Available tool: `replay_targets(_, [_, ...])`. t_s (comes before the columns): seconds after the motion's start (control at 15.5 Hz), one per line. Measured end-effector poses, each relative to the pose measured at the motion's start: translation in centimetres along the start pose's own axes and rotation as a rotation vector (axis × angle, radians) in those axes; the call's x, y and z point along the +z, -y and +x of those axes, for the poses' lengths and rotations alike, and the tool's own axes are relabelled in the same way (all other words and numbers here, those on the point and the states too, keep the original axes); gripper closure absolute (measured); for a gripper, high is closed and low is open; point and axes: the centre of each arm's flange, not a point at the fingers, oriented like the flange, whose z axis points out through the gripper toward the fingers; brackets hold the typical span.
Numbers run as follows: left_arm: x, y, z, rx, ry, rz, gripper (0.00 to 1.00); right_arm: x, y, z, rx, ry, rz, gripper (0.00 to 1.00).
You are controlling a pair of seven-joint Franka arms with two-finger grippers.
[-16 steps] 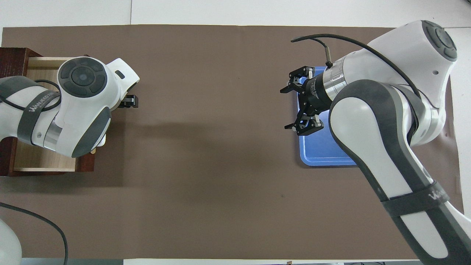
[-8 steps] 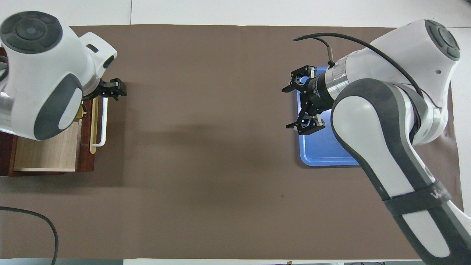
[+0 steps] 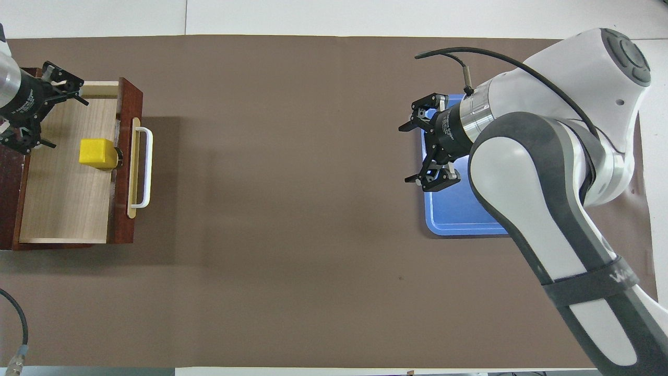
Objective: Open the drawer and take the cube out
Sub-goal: 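Grasp the yellow cube in the drawer with the left gripper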
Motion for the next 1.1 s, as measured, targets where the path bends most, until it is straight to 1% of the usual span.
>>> replay_targets(0.13, [0.6, 0.7, 1.4, -0.13, -0.008, -0.009, 0.0, 0.0, 0.0, 0.0, 0.0, 0.0, 0.0, 0.0])
replay_targets(0.26, [1.6, 1.1, 2.0, -0.255, -0.015, -0.02, 0.0, 0.0, 0.0, 0.0, 0.0, 0.0, 0.0, 0.0])
replay_targets(0.39, [2.9, 1.1, 1.9, -0.387, -0.016, -0.028, 0.0, 0.0, 0.0, 0.0, 0.0, 0.0, 0.0, 0.0])
replay_targets(0.52, [4.2, 1.2, 1.5, -0.465, -0.009, -0.016, 0.0, 0.0, 0.0, 0.0, 0.0, 0.0, 0.0, 0.0])
replay_targets(0.84, [6.2, 2.2, 0.5, -0.487, 0.01, 0.02, 0.0, 0.0, 0.0, 0.0, -0.001, 0.0, 0.0, 0.0])
replay_targets(0.97, [6.5, 2.6, 0.3, -0.487, 0.014, 0.028, 0.0, -0.5, 0.1, -0.6, -0.031, 0.003, 0.01, 0.0])
replay_targets(1.1, [6.9, 3.0, 0.0, -0.487, 0.016, 0.027, 0.0, -1.3, 0.2, -1.8, -0.077, 0.007, 0.02, 0.0])
